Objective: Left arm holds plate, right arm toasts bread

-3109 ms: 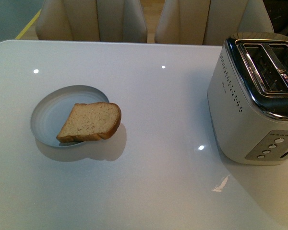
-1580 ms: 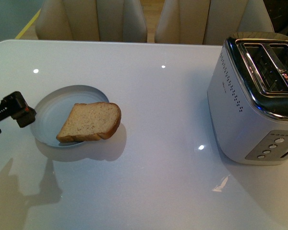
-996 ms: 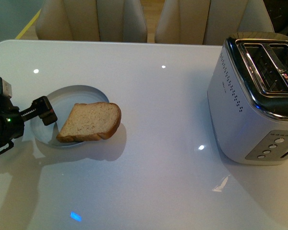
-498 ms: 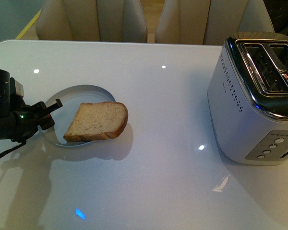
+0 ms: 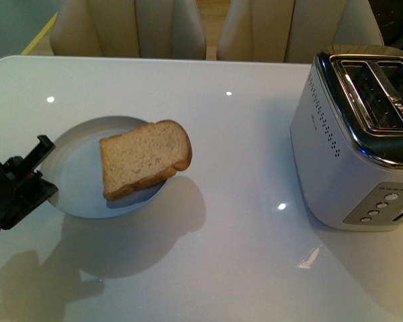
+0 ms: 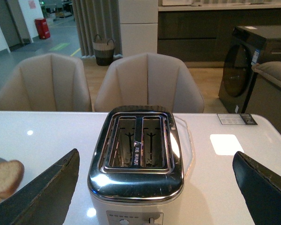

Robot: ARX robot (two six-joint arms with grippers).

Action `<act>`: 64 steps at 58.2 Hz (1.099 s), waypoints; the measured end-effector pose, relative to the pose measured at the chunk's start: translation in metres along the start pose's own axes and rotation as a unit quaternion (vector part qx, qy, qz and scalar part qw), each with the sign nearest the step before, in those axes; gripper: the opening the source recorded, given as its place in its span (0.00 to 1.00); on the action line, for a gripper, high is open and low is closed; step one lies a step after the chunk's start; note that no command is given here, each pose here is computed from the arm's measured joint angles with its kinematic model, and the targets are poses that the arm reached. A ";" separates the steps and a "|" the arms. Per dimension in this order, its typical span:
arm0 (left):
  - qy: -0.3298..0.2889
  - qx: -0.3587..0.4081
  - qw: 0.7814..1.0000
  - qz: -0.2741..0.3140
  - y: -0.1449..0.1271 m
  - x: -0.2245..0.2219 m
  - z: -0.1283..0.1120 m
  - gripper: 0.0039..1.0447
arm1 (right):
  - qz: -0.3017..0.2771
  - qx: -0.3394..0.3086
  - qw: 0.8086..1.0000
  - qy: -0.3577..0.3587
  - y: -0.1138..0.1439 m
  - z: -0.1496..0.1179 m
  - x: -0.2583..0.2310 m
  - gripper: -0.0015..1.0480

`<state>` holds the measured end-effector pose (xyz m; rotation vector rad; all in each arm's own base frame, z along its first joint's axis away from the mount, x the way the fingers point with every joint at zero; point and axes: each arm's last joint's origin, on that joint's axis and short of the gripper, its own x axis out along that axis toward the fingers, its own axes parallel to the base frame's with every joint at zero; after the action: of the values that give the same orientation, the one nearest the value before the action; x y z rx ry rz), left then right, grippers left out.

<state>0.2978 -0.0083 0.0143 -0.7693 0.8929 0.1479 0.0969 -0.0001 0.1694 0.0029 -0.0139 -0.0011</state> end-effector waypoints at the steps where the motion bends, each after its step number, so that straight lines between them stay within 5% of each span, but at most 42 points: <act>1: -0.001 0.000 1.000 -0.003 -0.003 -0.005 0.000 0.03 | 0.000 0.000 1.000 0.000 0.000 0.000 0.000 0.91; 18: -0.006 0.030 0.999 -0.032 -0.062 -0.065 0.005 0.03 | 0.000 0.000 1.000 0.000 0.000 0.000 0.000 0.91; 40: 0.002 0.098 0.991 -0.095 -0.174 -0.132 -0.007 0.03 | 0.000 0.000 1.000 0.000 0.000 0.000 0.000 0.91; 64: 0.026 0.129 0.982 -0.134 -0.208 -0.148 -0.032 0.03 | 0.000 0.000 1.000 0.000 0.000 0.000 0.000 0.91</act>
<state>0.2704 -0.1525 0.2255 -0.6460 0.8294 -0.2227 0.0969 -0.0001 0.1694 0.0029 -0.0139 -0.0011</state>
